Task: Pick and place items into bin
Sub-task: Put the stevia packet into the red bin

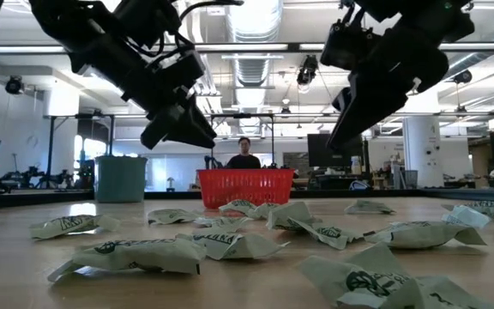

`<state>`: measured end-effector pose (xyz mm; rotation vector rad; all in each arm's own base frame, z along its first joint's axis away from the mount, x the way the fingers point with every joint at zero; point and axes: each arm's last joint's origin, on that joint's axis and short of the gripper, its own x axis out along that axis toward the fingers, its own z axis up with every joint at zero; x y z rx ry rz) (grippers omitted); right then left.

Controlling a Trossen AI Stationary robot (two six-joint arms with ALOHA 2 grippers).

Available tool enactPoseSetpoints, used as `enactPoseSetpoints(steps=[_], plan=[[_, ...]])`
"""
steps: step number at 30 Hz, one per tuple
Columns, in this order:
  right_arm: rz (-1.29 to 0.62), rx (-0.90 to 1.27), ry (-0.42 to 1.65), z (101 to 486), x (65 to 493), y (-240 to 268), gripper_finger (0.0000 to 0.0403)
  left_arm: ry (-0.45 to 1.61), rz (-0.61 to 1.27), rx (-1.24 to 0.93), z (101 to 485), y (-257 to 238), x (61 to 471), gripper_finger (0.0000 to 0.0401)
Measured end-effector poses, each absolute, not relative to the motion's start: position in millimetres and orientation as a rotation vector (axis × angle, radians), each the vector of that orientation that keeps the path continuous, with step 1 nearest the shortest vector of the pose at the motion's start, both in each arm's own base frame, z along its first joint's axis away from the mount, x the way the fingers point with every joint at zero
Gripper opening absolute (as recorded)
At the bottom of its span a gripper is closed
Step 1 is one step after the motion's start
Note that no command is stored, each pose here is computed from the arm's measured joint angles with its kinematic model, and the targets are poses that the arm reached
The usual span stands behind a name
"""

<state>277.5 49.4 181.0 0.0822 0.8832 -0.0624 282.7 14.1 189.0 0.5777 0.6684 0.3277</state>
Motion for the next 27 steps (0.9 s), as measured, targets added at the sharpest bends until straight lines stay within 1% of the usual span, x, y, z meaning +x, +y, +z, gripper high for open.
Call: enactPoseSetpoints(steps=[3,7,14,21,27], plan=[[-0.121,0.068,0.897,176.0,276.7,52.5,0.0086,0.661,0.334,0.578,192.0,14.2,281.4,0.017],[-0.139,0.068,0.948,163.8,277.9,53.7,0.0082,0.669,0.331,0.578,194.1,13.8,278.7,0.0187],[-0.157,0.045,1.048,140.5,280.1,54.0,0.0093,0.727,0.313,0.556,197.8,9.9,266.6,0.0189],[-0.197,0.081,1.087,142.8,273.8,52.4,0.0113,0.688,0.317,0.513,207.8,5.0,252.2,0.0189],[-0.209,0.076,1.087,140.6,274.6,52.3,0.0117,0.693,0.309,0.48,212.6,0.9,237.5,0.019]])
